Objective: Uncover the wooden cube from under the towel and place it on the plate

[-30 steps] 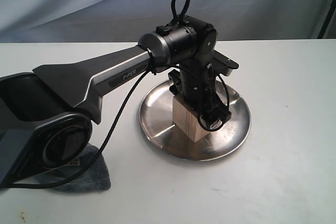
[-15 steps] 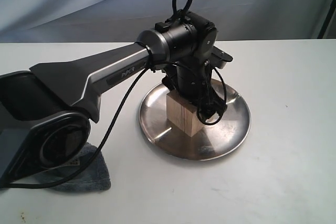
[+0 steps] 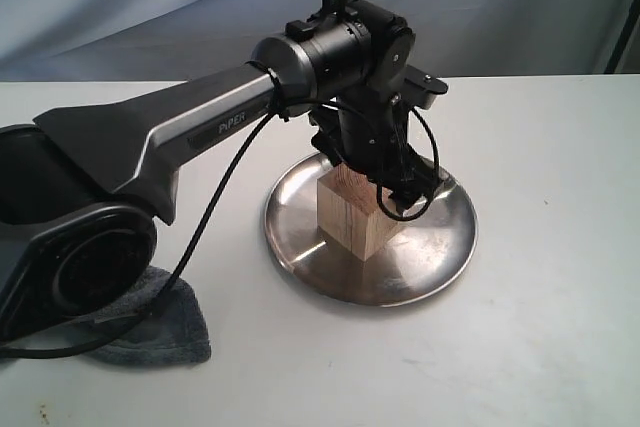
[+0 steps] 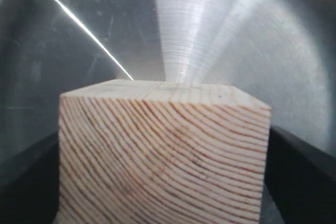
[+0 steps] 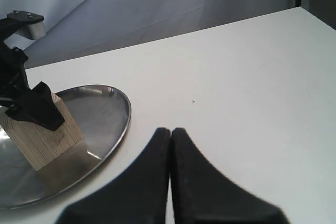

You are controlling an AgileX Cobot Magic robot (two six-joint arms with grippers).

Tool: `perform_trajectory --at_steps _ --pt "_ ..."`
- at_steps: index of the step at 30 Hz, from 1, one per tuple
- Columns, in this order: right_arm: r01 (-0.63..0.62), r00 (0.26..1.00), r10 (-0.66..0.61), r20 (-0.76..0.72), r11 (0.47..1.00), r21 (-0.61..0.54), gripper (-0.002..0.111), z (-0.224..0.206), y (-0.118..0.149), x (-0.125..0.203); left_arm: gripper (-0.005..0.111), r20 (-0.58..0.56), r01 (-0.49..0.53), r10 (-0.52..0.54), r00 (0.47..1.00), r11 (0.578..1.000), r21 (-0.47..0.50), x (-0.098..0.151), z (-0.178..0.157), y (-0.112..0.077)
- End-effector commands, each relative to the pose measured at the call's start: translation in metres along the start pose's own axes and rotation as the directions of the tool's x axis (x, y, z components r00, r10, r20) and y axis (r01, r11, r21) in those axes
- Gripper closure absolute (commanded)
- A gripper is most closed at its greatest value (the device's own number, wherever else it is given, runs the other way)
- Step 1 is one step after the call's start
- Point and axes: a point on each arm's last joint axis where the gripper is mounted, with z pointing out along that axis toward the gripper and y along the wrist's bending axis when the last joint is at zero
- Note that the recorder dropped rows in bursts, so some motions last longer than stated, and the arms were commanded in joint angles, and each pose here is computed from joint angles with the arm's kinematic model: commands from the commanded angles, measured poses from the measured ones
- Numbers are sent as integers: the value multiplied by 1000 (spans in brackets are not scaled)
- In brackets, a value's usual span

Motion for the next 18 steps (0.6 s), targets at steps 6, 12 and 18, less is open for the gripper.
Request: perform_trajectory --at_steps 6,12,18 --pt "13 1000 -13 4 1000 7 108 0 -1 1 20 112 10 -11 994 1000 10 -9 -37 -1" --pt "13 1000 -13 4 1000 7 108 0 -1 1 20 187 12 -14 982 1000 12 -14 -55 0" --pt "13 1000 -13 4 1000 7 108 0 -1 1 28 246 6 -9 969 1000 12 -18 -70 0"
